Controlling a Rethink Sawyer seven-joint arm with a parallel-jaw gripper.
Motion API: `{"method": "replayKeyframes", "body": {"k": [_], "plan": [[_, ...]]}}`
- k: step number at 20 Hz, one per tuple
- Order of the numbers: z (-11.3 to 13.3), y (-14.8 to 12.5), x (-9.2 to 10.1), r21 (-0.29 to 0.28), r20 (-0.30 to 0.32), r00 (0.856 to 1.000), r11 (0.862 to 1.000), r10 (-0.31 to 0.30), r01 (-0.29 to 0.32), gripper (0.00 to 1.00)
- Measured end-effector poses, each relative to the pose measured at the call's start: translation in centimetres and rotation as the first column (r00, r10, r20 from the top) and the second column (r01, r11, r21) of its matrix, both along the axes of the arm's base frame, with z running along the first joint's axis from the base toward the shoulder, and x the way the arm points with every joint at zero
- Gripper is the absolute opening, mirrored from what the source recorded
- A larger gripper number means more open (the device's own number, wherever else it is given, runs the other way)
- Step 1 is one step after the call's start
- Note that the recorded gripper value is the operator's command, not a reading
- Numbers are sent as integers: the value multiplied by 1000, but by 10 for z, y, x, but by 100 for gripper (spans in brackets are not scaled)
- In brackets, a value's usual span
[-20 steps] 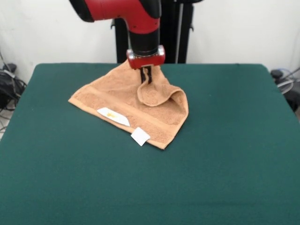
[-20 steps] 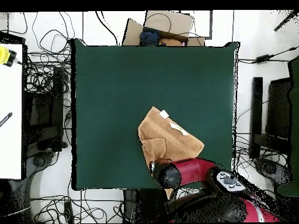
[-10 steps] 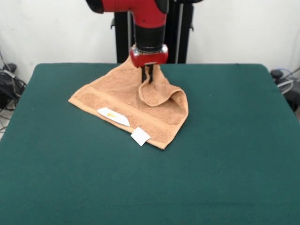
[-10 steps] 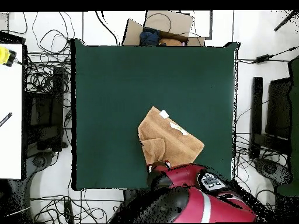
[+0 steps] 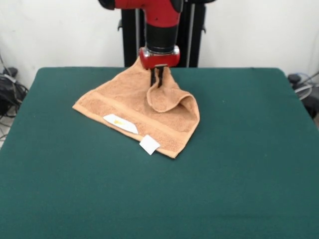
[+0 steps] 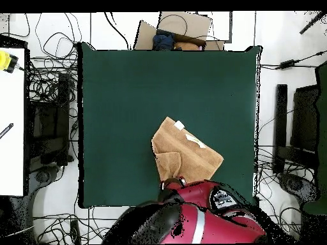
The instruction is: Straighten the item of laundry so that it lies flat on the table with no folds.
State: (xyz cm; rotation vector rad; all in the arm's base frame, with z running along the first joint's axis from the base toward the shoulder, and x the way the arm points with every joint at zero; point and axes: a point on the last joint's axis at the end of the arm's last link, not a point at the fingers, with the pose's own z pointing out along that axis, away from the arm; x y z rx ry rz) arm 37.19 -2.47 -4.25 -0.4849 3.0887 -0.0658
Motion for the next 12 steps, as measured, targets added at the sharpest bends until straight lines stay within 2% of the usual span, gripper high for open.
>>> {"method": "replayKeyframes", "body": {"k": [12], "plan": [[19,8,-2,-93,0,1000,995,29,-29,0]]}}
